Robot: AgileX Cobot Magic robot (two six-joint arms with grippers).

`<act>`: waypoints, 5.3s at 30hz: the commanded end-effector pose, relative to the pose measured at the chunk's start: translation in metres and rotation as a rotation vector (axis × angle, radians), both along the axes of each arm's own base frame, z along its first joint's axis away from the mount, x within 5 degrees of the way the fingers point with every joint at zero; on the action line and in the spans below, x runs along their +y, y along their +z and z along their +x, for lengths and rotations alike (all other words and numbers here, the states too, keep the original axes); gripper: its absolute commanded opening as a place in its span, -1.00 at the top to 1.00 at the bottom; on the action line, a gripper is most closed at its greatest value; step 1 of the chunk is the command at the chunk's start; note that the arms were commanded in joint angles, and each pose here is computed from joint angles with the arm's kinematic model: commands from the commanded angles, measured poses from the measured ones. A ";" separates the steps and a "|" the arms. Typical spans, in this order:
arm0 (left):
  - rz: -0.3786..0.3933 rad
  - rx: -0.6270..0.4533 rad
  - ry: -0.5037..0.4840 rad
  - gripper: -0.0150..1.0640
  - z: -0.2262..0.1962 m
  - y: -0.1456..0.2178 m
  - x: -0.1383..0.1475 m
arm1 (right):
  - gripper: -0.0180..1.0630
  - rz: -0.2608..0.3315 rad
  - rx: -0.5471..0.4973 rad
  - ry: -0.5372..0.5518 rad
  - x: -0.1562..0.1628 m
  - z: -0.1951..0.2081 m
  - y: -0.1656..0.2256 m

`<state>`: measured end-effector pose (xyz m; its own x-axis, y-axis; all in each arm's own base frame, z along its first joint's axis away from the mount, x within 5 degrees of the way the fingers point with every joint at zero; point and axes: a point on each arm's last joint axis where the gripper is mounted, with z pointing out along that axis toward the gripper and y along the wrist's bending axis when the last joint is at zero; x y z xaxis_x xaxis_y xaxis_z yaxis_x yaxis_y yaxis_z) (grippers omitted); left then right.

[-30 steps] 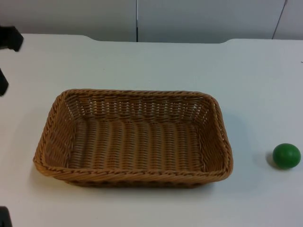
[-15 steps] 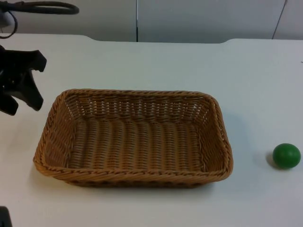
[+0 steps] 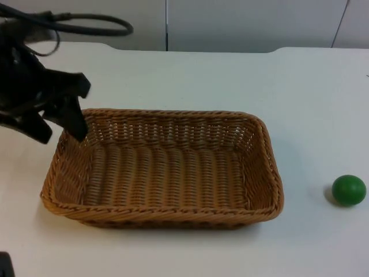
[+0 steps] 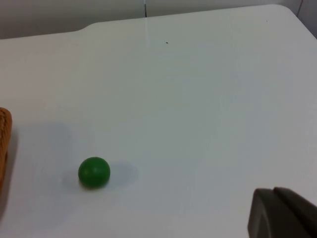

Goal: Pick up the basket with the left hand and place the ball into the basket with the right hand.

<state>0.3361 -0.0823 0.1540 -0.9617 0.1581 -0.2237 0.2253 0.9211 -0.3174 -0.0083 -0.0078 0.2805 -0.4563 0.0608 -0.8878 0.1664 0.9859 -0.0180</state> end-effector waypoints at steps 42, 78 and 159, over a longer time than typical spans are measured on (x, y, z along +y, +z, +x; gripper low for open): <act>-0.078 0.165 0.080 0.97 0.029 -0.022 -0.004 | 0.97 -0.007 0.002 -0.007 0.000 0.001 -0.002; -0.202 0.095 0.190 0.97 0.030 0.024 0.017 | 0.97 -0.004 0.002 -0.005 0.000 0.001 -0.002; -0.128 -0.199 0.340 0.97 0.058 0.028 0.031 | 0.02 -0.036 0.802 0.170 0.052 0.312 -0.005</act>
